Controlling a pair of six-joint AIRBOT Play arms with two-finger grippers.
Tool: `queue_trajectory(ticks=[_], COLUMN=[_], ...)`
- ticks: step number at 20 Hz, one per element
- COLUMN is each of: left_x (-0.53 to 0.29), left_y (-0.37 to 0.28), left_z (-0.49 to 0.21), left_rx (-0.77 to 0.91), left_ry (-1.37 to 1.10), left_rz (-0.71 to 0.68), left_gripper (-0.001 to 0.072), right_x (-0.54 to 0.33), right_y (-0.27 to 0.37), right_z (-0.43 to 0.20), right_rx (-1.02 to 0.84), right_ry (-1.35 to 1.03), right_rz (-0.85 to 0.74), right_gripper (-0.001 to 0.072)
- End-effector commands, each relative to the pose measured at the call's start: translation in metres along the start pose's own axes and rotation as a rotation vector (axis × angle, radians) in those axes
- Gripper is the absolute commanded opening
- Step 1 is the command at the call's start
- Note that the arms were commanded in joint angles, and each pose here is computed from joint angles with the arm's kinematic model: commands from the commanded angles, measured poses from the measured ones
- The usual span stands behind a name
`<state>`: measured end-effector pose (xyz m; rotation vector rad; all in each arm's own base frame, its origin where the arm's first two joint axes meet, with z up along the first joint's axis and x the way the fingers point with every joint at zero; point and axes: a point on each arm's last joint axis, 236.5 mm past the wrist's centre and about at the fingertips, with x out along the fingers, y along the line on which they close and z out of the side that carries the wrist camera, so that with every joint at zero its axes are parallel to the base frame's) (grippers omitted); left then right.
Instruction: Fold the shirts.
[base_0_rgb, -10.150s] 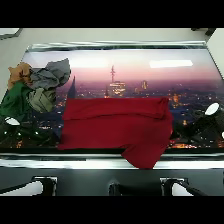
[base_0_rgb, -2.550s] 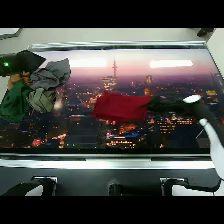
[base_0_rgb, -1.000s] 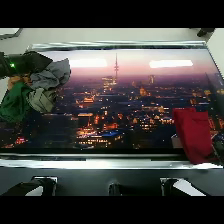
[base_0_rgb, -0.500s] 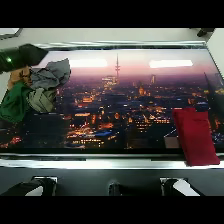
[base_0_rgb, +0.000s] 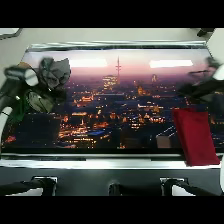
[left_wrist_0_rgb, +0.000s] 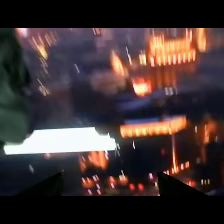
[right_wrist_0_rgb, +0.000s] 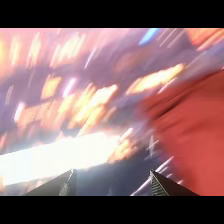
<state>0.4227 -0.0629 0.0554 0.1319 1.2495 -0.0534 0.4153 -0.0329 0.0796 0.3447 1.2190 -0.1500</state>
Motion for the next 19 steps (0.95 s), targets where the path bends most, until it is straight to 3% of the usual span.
queue_trajectory(ticks=[1,19], left_x=[0.0409,0.0405], left_y=[-0.0125,-0.0143], left_z=[-0.0456,-0.0387], left_rx=[-0.098,-0.086], left_ry=[0.115,0.08], left_rz=[-0.026,-0.032], left_gripper=[0.0709,0.071], right_x=[0.0377,0.0377], right_y=[0.0487,0.0444], right_z=[-0.0491,-0.0499], right_rx=[-0.106,-0.114], right_ry=[0.187,0.191], right_rz=[0.02,-0.002], right_gripper=[0.0569,0.0567])
